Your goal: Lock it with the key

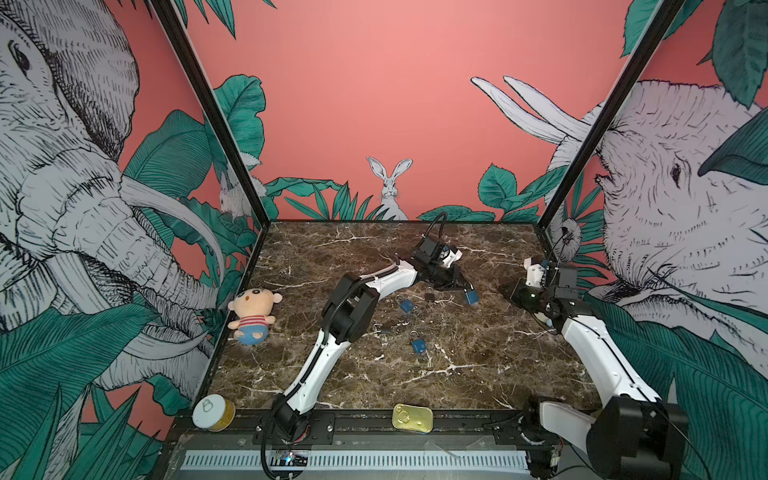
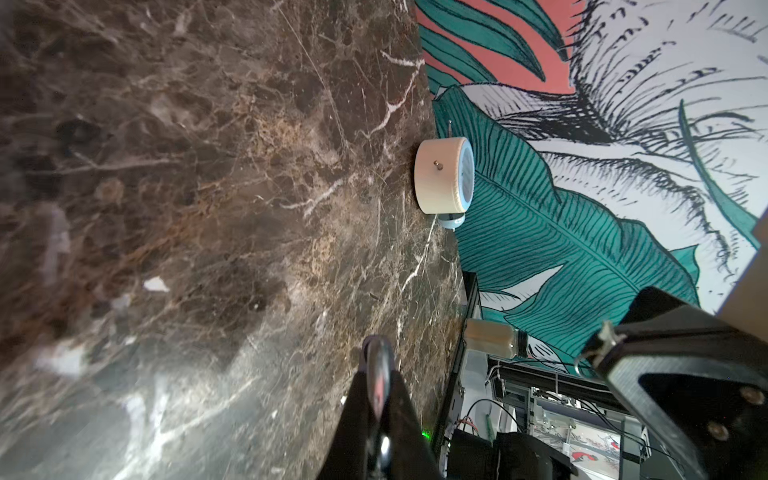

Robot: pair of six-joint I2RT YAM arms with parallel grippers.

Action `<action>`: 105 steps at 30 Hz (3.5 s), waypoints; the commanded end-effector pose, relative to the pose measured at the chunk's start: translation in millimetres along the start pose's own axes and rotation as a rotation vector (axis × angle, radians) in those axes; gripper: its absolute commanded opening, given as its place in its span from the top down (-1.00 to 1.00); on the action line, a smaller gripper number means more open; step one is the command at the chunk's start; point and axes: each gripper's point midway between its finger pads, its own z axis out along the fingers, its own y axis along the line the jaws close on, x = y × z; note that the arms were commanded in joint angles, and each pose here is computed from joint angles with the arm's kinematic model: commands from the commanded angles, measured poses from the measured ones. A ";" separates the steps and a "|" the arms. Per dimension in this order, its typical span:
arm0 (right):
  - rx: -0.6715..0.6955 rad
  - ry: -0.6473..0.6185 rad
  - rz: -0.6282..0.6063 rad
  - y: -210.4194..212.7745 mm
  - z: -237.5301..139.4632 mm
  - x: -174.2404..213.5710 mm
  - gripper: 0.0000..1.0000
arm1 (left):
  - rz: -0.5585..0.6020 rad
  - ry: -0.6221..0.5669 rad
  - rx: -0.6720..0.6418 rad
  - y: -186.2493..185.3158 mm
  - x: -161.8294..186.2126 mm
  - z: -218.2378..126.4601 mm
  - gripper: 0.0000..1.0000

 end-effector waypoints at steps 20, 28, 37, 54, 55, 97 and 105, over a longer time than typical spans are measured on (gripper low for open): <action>-0.041 -0.022 0.004 -4.0 20.2 -10.4 1.00 | -0.072 0.074 0.058 0.2 0.9 28.4 0.98; -0.038 -0.018 0.011 -5.6 20.9 -8.2 1.00 | -0.072 0.061 0.049 1.8 -2.3 28.0 0.65; -0.010 -0.013 0.020 -12.5 21.2 -2.8 1.00 | -0.049 -0.018 -0.003 3.7 -20.2 9.3 0.42; 0.020 0.032 0.042 -30.2 58.8 13.6 1.00 | 0.040 -0.265 -0.019 -4.5 -61.0 -74.6 0.37; 0.025 0.037 0.037 -30.8 62.8 14.6 1.00 | 0.058 -0.280 -0.004 -10.6 -62.7 -79.5 0.37; 0.105 0.082 0.035 -44.2 97.8 22.6 0.55 | 0.108 -0.448 0.124 -45.1 -73.4 -143.6 0.35; 0.123 0.050 -0.045 -18.1 65.0 17.7 0.53 | 0.129 -0.505 0.068 -43.6 -63.6 -170.6 0.35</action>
